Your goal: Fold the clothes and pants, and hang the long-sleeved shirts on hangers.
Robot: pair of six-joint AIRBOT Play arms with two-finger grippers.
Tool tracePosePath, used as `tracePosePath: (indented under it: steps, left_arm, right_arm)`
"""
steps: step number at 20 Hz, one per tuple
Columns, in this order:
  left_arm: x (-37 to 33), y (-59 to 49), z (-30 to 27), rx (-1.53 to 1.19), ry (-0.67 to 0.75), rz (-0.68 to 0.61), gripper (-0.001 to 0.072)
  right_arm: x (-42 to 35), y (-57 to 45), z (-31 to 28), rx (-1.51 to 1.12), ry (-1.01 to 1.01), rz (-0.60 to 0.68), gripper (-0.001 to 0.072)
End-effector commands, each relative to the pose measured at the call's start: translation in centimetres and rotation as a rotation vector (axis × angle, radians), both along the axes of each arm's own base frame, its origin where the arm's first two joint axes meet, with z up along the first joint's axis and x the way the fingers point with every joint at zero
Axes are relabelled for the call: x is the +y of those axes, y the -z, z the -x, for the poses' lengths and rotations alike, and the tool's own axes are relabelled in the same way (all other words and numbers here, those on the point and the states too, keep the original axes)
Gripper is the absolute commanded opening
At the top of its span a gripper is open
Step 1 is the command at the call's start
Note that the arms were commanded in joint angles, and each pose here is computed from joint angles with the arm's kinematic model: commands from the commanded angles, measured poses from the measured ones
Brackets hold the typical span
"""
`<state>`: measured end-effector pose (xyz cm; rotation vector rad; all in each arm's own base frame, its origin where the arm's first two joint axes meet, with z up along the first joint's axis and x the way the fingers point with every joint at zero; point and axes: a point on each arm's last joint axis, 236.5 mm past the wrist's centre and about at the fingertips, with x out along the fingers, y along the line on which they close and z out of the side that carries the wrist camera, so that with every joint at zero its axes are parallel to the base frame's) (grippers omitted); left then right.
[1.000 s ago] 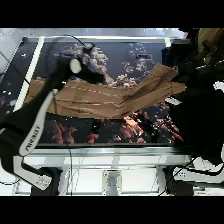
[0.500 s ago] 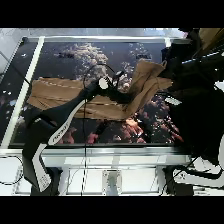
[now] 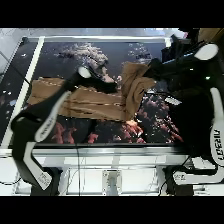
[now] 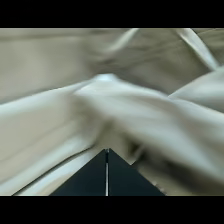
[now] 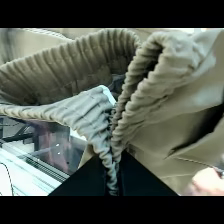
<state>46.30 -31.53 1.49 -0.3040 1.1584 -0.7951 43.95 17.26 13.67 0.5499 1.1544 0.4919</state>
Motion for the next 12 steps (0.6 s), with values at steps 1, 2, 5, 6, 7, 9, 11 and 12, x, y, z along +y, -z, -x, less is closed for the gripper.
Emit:
tracePosePath:
  steps: [1,2,5,6,7,9,11,12]
  left_arm:
    - [11.3,-4.6,-0.5,-0.021,-0.064,-0.111,0.0009]
    - [14.0,-6.4,-0.7,-0.042,-0.101,-0.110,0.0009]
    - [20.0,-10.6,-1.3,-0.122,-0.213,-0.112,0.0009]
    - [21.5,-11.6,-1.4,-0.143,-0.246,-0.113,0.0009]
    - [22.7,-12.4,-1.4,-0.159,-0.272,-0.114,0.0009]
    - [24.0,-13.2,-1.4,-0.175,-0.301,-0.117,0.0009]
    - [24.4,-13.3,-1.4,-0.185,-0.295,-0.124,0.0009]
    - [24.4,-13.2,-1.4,-0.185,-0.295,-0.124,0.0009]
  right_arm:
    - [6.0,3.6,-1.4,0.056,0.029,-0.027,0.0032]
    - [9.0,5.2,-1.3,0.075,0.011,-0.038,0.0032]
    - [18.3,10.0,-1.1,0.097,0.001,-0.113,0.0032]
    - [21.1,11.4,-0.8,0.113,0.008,-0.155,0.0032]
    - [23.6,13.0,-0.4,0.139,0.022,-0.198,0.0032]
    - [27.3,15.1,0.2,0.159,0.055,-0.256,0.0033]
    - [29.7,15.2,0.4,0.071,0.027,-0.265,0.0151]
    - [30.4,14.5,0.3,0.027,0.019,-0.271,0.0363]
